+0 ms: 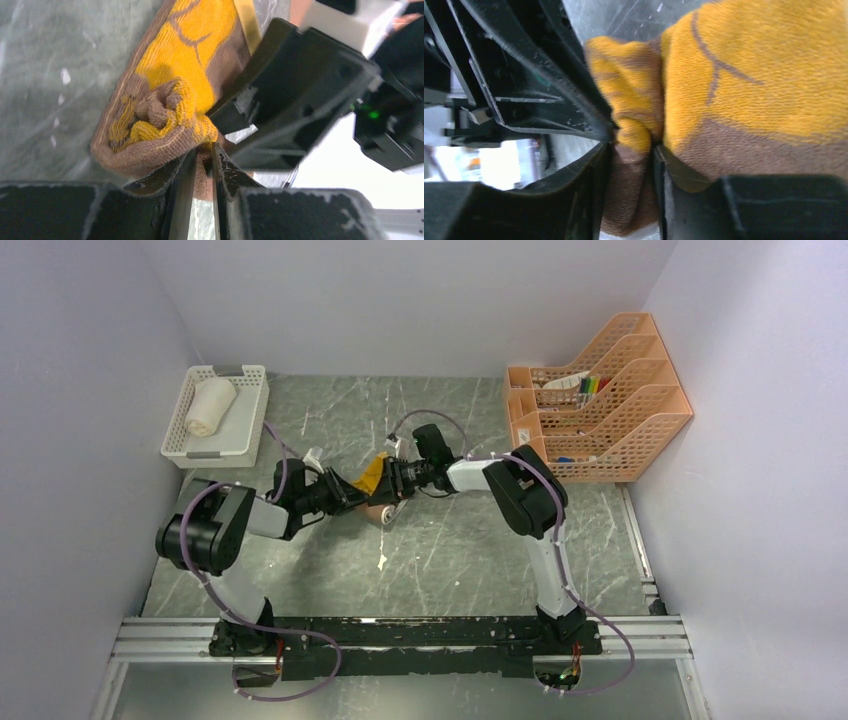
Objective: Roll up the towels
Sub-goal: Roll the towel at the center of the board.
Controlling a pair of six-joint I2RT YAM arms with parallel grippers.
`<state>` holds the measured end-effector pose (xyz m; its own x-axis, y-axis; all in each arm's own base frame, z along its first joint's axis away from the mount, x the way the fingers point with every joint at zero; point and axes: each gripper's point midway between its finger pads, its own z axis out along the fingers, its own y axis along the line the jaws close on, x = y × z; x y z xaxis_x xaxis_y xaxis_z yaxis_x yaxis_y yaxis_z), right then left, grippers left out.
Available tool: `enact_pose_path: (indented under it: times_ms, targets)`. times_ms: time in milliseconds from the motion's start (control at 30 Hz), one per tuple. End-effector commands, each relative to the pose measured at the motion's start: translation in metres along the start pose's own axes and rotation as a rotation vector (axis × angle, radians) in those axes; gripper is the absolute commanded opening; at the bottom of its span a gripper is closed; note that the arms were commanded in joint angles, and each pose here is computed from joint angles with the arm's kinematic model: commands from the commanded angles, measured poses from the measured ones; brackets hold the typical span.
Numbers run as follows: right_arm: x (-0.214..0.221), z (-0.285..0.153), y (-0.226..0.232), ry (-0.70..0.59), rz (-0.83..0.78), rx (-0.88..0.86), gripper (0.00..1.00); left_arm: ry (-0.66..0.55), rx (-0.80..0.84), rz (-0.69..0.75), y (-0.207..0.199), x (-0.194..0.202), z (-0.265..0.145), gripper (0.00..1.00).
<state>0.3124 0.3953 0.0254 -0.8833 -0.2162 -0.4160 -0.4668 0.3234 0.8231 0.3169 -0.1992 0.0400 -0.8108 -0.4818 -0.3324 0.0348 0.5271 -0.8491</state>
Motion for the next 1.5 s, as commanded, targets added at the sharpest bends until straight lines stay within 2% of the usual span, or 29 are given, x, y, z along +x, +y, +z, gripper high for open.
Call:
enact_pose_path:
  times_ms: [0,267,400,533,767,1067,1300,1467]
  targets:
    - [-0.003,-0.019,-0.035,-0.004,-0.219,0.37,0.43,-0.049,0.017,0.067,-0.005,-0.022,0.017,0.3]
    - [-0.024,-0.069,-0.021,0.04,-0.587,0.686,0.47,-0.025,-0.019,0.084,0.0,-0.025,0.025,0.3]
    - [-0.026,-0.076,0.004,0.022,-0.757,0.699,0.54,-0.006,-0.032,0.082,0.004,-0.023,0.026,0.3]
    - [-0.021,-0.057,0.033,0.005,-0.863,0.601,0.57,0.002,-0.038,0.078,0.008,-0.02,0.027,0.3]
    - [-0.006,-0.022,0.041,0.059,-0.865,0.516,0.57,0.011,-0.057,0.08,0.013,-0.019,0.029,0.29]
    - [0.01,-0.008,0.012,0.155,-0.875,0.649,0.56,0.016,-0.046,0.081,0.009,-0.022,0.033,0.29]
    - [0.008,-0.02,-0.008,0.163,-0.827,0.797,0.39,0.021,-0.001,0.063,-0.004,-0.028,0.034,0.29]
    - [0.018,-0.015,-0.006,0.148,-0.741,0.743,0.33,-0.076,0.032,0.068,-0.03,-0.062,0.022,0.29]
